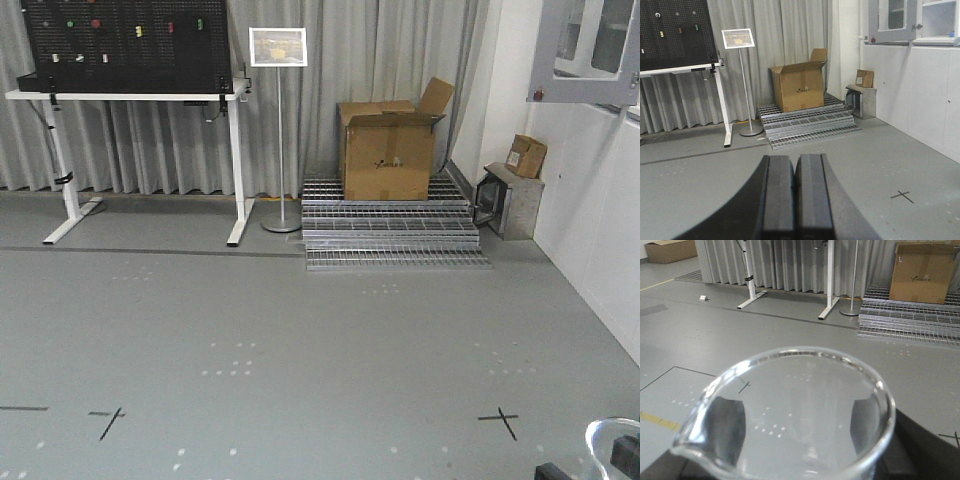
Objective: Pick beaker and place in left cabinet
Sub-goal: 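Drive the base to the open white cabinet with the blue tray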
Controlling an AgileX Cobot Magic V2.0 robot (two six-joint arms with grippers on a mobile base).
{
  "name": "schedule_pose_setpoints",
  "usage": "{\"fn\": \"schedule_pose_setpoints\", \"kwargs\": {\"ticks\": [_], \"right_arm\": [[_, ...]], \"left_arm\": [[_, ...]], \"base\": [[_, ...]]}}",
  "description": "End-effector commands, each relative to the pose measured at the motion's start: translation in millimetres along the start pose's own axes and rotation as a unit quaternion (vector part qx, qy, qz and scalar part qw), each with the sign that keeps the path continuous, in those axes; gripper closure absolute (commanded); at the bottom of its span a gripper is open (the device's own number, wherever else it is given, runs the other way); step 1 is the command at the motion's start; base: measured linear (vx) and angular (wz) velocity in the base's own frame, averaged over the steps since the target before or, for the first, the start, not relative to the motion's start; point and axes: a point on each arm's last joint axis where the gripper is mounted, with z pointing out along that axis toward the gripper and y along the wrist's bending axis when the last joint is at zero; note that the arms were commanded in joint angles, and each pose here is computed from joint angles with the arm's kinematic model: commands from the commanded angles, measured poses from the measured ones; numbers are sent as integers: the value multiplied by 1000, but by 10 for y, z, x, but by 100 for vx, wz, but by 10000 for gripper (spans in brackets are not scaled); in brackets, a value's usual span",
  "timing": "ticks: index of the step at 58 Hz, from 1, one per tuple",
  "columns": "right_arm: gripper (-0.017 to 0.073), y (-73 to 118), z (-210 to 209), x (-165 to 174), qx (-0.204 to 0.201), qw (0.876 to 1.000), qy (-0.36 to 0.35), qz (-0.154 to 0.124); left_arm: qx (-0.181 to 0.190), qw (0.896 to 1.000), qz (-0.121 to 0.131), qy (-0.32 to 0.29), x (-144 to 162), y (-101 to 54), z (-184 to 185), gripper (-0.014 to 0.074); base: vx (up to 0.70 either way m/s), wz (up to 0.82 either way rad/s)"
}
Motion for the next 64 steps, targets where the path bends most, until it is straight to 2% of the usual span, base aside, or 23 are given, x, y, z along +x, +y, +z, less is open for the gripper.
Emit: {"fn": "schedule_pose_setpoints", "kwargs": {"ticks": [1, 64], "right_arm": [[564, 12, -17, -111, -8, 1000, -20, -6], [564, 11, -17, -111, -7, 1000, -20, -6]], "left_arm": [[-2, 999, -6, -42, -31, 3, -12, 592], [-2, 999, -6, -42, -31, 3, -12, 592]], "base": [[70, -10], [72, -8]]}}
